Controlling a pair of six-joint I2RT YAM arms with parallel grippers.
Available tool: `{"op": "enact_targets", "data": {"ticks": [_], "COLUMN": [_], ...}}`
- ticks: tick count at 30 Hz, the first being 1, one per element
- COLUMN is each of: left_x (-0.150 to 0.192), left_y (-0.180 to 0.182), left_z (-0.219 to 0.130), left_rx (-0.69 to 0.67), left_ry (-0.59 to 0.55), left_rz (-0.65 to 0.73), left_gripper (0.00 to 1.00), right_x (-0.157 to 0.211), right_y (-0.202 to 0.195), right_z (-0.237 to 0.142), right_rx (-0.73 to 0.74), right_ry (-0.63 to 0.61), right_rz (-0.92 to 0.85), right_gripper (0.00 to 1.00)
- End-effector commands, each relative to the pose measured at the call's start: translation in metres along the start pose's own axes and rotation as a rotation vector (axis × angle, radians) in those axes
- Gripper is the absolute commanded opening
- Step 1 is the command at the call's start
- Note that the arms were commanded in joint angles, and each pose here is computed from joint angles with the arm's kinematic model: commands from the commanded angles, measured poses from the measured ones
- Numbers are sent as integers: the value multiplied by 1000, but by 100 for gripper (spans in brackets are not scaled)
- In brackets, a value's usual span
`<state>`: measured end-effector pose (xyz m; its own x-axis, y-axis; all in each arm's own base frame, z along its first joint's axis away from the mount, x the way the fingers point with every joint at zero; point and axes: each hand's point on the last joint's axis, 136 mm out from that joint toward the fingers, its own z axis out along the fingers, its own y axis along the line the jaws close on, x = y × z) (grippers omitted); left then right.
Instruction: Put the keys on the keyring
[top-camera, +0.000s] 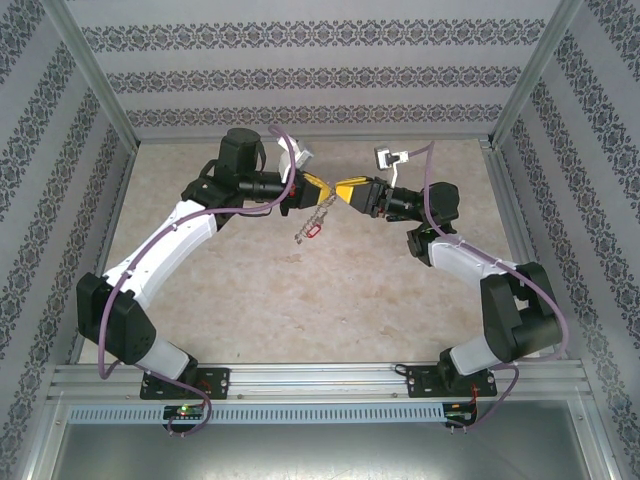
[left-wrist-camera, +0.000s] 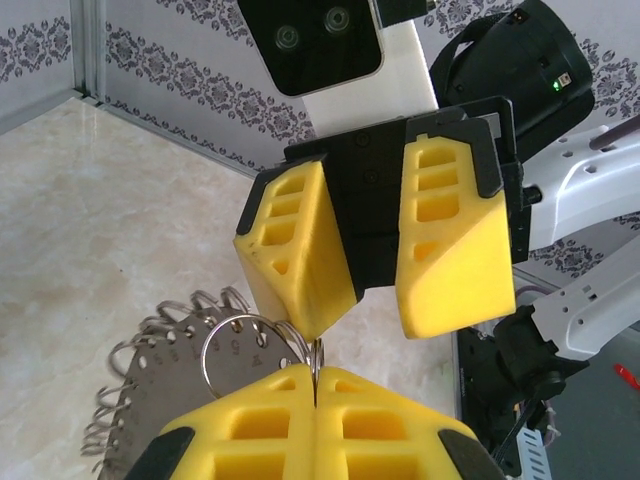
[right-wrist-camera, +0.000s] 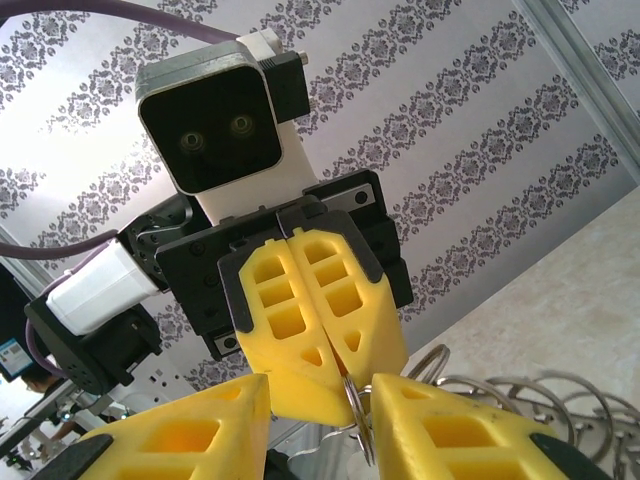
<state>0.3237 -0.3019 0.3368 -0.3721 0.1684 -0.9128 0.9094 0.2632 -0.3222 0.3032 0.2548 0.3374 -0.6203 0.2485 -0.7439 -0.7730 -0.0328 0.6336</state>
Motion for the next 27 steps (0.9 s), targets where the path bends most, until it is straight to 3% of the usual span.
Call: {"op": "enact_targets", "data": {"ticks": [1, 10, 19, 21, 24, 27], "left_x": [-31, -30, -30, -32, -37, -47], "left_y": [-29, -28, -26, -24, -16, -6], "left_z": [-10, -9, -8, -7, -8, -16], "left_rx": [61, 67, 69, 59, 8, -62], "left_ry": [-98, -105, -102, -108, -141, -199], "left_rz": [111, 99, 89, 79, 60, 38], "left_gripper": [0, 0, 0, 0, 30, 45], "right_x": [5, 6, 5, 2, -5, -15], "right_y": [-4, 0, 0, 0, -2, 0], "right_z": [0, 7, 9, 9, 7, 6], "right_rx": [3, -26, -26, -20, -1, -4], "right_ry": [7, 31, 31, 18, -26, -57], "right_rz": [-14, -16, -21, -29, -68, -106], "right_gripper": [33, 24, 0, 0, 0, 0]}}
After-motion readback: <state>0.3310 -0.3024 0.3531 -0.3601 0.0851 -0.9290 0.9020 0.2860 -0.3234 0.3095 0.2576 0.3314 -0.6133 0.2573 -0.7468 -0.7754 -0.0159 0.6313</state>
